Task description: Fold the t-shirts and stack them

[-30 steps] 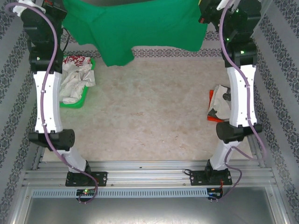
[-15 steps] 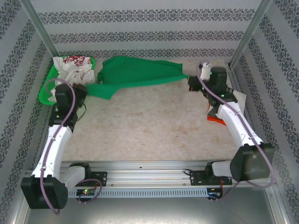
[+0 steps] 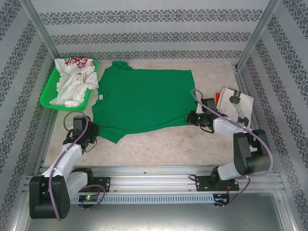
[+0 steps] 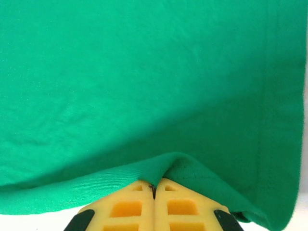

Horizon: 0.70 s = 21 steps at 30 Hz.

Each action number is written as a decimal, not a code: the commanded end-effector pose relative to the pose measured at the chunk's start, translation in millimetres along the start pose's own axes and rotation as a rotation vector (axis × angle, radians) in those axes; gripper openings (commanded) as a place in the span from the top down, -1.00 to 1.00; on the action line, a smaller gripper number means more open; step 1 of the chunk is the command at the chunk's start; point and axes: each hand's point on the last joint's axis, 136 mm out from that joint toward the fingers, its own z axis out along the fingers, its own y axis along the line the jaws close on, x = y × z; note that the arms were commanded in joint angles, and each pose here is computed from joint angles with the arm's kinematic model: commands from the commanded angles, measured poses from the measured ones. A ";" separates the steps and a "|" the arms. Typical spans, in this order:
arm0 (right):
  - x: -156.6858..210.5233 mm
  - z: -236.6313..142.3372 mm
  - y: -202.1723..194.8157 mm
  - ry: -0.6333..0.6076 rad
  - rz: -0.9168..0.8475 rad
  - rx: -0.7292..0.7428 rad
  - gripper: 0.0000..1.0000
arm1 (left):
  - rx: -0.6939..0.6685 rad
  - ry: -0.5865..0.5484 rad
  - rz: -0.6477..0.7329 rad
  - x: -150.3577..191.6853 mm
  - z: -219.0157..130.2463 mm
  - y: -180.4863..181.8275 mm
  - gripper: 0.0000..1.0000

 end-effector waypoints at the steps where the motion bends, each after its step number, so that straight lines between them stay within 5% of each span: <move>1: 13.9 6.3 -15.3 0.011 0.060 0.066 1.00 | 0.000 0.000 -0.031 1.6 -2.8 5.9 1.00; 21: 73.7 -31.3 -33.8 0.019 0.097 0.160 1.00 | -0.085 0.063 -0.045 28.6 -38.3 52.1 1.00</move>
